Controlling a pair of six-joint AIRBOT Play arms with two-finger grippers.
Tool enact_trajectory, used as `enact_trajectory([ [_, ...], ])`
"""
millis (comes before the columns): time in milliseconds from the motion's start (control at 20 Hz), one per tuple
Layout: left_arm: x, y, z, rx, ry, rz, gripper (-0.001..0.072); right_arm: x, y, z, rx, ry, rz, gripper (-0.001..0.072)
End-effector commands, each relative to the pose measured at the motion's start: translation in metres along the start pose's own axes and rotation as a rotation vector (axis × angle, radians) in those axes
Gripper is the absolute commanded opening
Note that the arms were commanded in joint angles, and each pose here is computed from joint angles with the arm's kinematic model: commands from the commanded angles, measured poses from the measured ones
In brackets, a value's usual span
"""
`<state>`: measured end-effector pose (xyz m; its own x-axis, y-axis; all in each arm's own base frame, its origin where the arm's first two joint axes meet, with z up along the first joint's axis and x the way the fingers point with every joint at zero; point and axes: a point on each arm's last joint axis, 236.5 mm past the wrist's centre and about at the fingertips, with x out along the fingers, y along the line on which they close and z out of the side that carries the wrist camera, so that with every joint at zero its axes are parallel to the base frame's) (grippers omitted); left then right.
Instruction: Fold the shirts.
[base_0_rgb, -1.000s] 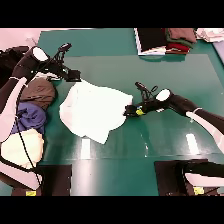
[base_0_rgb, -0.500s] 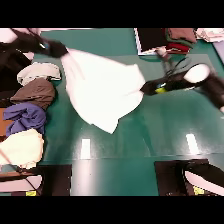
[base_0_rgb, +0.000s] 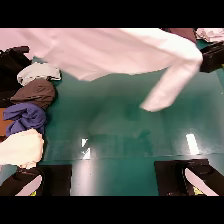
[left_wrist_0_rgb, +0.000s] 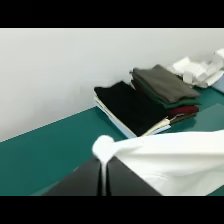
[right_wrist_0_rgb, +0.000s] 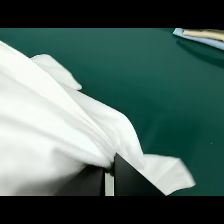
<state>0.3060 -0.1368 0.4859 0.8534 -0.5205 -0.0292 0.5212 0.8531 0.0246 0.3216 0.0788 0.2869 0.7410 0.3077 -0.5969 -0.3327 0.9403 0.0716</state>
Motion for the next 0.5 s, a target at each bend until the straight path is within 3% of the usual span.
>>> enact_trajectory([
  [0, -0.019, -0.029, -0.001, -0.028, 0.013, -0.089, 0.0026, -0.021, 0.007, -0.001, 0.001, -0.002, -0.006, 0.0012],
  [350, 0.067, 0.0, -0.21, -0.246, 0.512, -0.114, 0.0026, 0.073, 0.055, -0.128, 0.025, 0.426, 0.155, 0.0015],
  [400, 0.073, 0.006, -0.245, -0.268, 0.588, -0.1, 0.0027, 0.088, 0.059, -0.145, 0.026, 0.472, 0.164, 0.0094],
  [450, 0.074, 0.014, -0.28, -0.27, 0.67, -0.074, 0.0027, 0.104, 0.059, -0.159, 0.031, 0.511, 0.165, 0.0358],
])
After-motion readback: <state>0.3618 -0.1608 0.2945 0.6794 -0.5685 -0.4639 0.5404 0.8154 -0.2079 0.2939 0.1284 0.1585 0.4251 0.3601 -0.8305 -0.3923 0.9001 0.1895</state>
